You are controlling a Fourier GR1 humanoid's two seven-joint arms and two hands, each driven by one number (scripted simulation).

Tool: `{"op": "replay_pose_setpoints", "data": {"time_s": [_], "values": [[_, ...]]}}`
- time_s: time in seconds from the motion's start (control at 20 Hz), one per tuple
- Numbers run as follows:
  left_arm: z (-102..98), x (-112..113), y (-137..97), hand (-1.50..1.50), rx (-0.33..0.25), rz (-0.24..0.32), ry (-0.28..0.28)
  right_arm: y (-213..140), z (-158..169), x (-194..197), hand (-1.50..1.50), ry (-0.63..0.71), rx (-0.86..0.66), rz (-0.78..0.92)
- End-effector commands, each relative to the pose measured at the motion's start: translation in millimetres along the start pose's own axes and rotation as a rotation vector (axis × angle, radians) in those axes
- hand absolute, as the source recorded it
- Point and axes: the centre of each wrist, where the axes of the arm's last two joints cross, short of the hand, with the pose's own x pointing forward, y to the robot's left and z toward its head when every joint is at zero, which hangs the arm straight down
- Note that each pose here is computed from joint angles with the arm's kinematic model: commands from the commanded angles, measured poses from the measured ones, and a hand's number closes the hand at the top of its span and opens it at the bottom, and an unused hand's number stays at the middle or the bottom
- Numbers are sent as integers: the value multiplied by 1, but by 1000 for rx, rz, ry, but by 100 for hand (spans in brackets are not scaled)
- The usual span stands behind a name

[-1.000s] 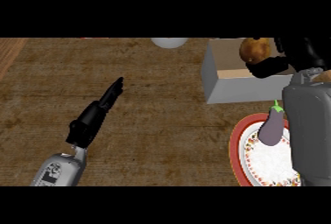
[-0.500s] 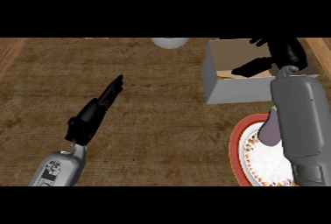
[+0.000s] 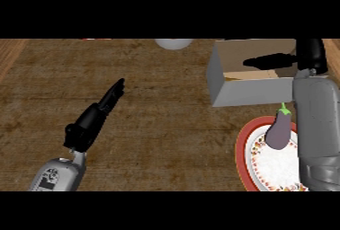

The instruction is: Pick the pear from the plate and place it in the cardboard box

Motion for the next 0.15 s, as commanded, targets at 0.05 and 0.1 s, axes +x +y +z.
{"op": "replay_pose_setpoints", "data": {"time_s": [0.05,0.1], "values": [[0,1,11,0,19,-4,4,-43,-3,-15,-150,-10,-112,-259],[-13,4,6,0,19,-16,7,-55,-9,-15,-150,-7,-117,-271]]}}
